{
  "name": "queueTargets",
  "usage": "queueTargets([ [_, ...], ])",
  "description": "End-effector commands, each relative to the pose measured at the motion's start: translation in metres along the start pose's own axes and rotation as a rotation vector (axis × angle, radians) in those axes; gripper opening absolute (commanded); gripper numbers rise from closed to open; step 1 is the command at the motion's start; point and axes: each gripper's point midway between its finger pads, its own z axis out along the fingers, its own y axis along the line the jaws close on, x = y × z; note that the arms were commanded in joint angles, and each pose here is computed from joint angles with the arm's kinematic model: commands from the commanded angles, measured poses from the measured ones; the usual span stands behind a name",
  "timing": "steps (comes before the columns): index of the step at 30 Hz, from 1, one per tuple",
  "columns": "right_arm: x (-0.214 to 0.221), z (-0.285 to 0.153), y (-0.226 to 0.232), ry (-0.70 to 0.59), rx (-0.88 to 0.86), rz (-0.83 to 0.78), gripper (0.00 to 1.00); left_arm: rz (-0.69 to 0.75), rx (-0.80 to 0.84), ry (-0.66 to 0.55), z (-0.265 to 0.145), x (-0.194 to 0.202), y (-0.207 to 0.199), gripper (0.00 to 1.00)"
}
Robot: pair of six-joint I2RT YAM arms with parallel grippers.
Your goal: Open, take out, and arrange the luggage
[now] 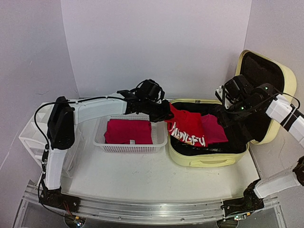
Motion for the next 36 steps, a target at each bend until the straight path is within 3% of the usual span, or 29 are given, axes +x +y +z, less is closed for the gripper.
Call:
queueTargets([
  [1, -0.006, -0.012, -0.002, -0.046, -0.012, 0.038, 0.55, 0.083, 0.066, -0.065, -0.066, -0.037, -0.013, 0.0],
  [9, -0.008, -0.014, 0.002, -0.042, -0.032, 0.038, 0.61, 0.116, 0.018, -0.065, -0.109, -0.045, 0.037, 0.0],
  [16, -0.012, -0.018, -0.003, -0.059, -0.012, 0.052, 0.87, 0.103, -0.025, -0.057, -0.13, -0.044, 0.079, 0.0],
  [21, -0.013, -0.021, -0.009, -0.073, 0.015, 0.049, 0.97, 0.087, -0.037, -0.054, -0.142, -0.045, 0.102, 0.0],
  [36, -0.015, -0.028, -0.01, -0.088, 0.011, 0.049, 0.98, 0.027, -0.116, -0.053, -0.147, -0.039, 0.174, 0.0],
])
